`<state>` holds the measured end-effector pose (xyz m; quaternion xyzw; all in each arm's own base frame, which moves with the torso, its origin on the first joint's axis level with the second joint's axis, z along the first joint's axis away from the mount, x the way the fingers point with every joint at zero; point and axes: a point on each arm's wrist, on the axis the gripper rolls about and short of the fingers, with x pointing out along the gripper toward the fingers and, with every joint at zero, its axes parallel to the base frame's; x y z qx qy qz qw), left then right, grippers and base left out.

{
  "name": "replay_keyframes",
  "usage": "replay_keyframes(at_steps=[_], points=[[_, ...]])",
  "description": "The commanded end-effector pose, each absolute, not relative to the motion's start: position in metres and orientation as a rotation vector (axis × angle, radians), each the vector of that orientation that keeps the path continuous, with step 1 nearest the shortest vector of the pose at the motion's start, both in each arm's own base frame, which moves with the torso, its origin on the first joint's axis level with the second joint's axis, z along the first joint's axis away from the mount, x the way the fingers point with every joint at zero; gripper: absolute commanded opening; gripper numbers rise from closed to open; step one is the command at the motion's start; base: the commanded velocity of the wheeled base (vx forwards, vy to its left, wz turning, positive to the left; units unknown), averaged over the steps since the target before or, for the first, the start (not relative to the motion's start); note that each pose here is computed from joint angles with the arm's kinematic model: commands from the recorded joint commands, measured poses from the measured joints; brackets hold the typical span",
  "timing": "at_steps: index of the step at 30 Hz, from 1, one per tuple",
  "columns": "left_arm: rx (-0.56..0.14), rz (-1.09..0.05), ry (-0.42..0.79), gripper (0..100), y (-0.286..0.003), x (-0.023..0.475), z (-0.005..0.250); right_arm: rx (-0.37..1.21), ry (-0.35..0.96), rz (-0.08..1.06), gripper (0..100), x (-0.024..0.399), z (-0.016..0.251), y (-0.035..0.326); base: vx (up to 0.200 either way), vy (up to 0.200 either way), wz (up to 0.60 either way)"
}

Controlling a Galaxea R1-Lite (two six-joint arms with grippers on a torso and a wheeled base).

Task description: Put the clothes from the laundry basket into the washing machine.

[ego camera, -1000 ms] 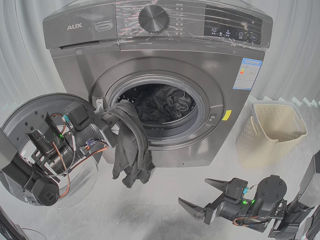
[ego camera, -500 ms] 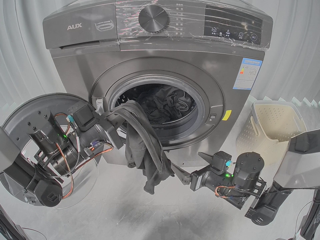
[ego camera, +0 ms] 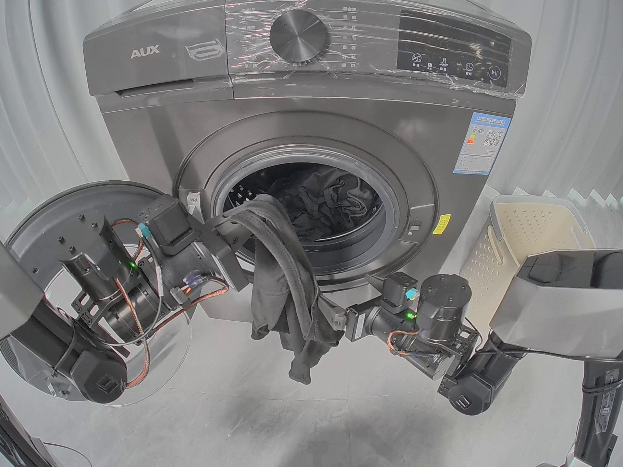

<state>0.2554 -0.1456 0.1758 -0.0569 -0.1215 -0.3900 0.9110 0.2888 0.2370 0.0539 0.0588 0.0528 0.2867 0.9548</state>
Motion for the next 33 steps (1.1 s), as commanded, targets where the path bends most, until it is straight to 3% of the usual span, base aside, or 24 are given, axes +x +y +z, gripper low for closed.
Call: replay_keyframes(at_steps=[1,15,33], points=[[-0.118,-0.808,-0.236,0,-0.15,0.258,0.171,0.097,0.11,0.62,100,0.289,0.047,0.248,0.0,0.0,0.0],[-0.12,-0.816,-0.237,0,-0.156,0.262,0.17,0.077,0.127,0.777,100,0.26,0.035,0.287,0.0,0.0,0.0],[-0.123,-0.829,-0.265,0,-0.155,0.256,0.178,0.119,0.015,0.68,100,0.328,0.028,0.293,0.0,0.0,0.0]])
